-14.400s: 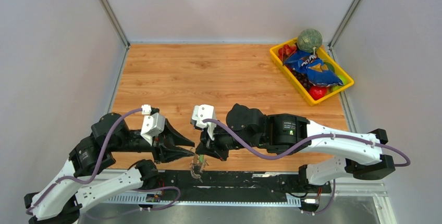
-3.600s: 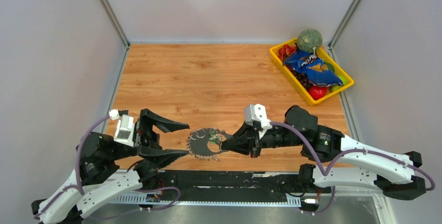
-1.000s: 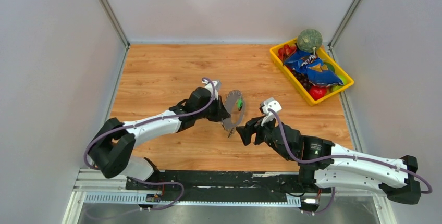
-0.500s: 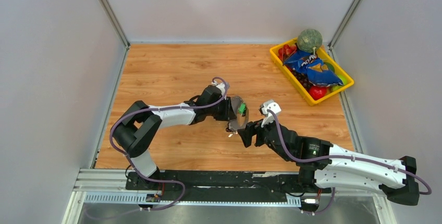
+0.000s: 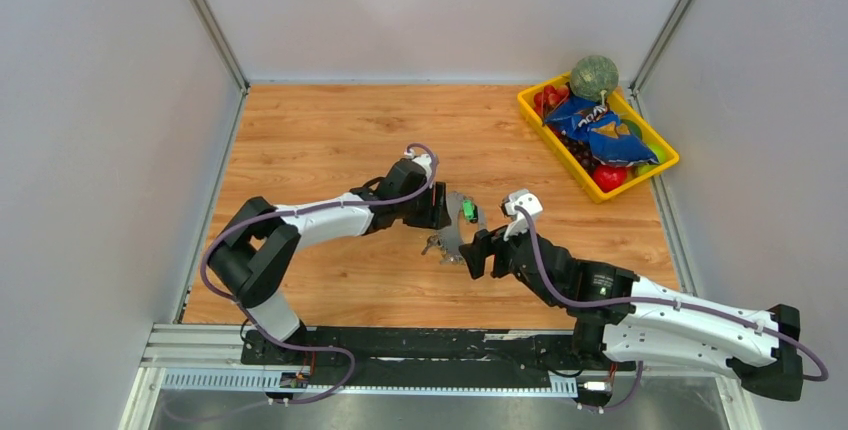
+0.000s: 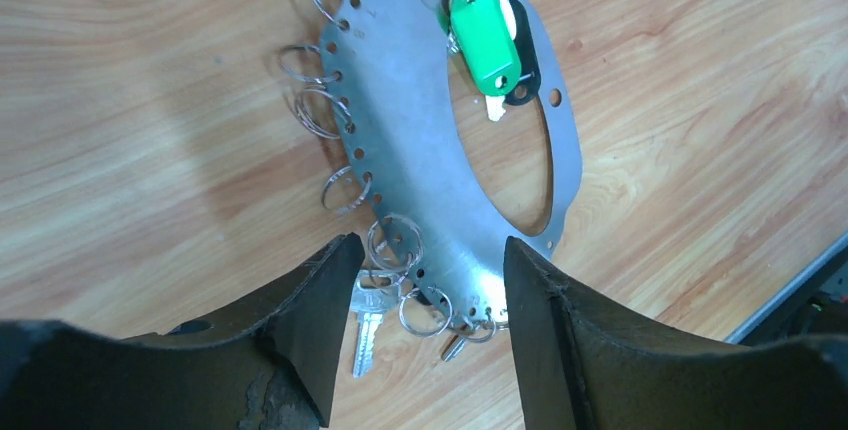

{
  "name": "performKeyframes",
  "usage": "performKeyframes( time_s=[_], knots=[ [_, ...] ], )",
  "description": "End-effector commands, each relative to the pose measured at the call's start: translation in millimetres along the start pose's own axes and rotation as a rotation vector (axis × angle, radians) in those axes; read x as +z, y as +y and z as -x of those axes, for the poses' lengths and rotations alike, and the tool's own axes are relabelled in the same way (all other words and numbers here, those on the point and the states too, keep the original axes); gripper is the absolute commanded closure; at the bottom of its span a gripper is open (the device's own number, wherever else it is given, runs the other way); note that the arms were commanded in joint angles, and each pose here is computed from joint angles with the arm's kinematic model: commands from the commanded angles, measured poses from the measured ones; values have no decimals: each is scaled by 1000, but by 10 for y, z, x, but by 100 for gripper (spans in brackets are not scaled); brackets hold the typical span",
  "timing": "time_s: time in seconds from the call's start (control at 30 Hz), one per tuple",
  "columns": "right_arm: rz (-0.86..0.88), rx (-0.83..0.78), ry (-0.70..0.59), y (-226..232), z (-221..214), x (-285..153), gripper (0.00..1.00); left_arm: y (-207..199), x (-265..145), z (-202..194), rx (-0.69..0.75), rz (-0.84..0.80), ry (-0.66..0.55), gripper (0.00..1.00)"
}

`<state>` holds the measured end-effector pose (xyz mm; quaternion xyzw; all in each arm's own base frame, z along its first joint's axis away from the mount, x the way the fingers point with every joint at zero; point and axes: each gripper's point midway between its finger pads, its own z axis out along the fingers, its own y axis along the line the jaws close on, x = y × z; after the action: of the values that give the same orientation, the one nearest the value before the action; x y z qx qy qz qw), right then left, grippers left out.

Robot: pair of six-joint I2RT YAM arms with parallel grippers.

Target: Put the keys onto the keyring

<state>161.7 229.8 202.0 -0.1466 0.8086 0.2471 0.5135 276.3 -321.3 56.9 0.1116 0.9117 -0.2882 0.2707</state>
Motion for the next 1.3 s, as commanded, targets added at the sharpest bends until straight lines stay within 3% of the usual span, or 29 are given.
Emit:
performKeyframes(
  time_s=[0.0, 0.27, 0.47, 0.6, 0.8, 1.0, 1.27],
  knots=[
    [-12, 45, -9, -43, 27, 11, 19, -46, -330, 443, 85, 57, -122, 35],
    [-93, 107, 47, -268, -72, 206, 17, 6, -1146, 945, 158, 182, -336, 33],
    [-149, 154, 85, -444, -126, 475, 18, -57, -1676, 956, 172, 139, -455, 21],
    [-138, 172, 103, -431, -165, 739, 23, 25, -1798, 794, 171, 131, -472, 15],
    [-186, 189, 163, -526, -360, 1151, 45, 65, -1819, 565, 159, 92, -446, 10],
    [-261, 204, 192, -673, -495, 1430, 97, 55, -1841, 446, 169, 55, -436, 8],
    [-322, 208, 248, -807, -736, 1692, 100, 66, -1923, 378, 169, 36, -454, 7]
  ],
)
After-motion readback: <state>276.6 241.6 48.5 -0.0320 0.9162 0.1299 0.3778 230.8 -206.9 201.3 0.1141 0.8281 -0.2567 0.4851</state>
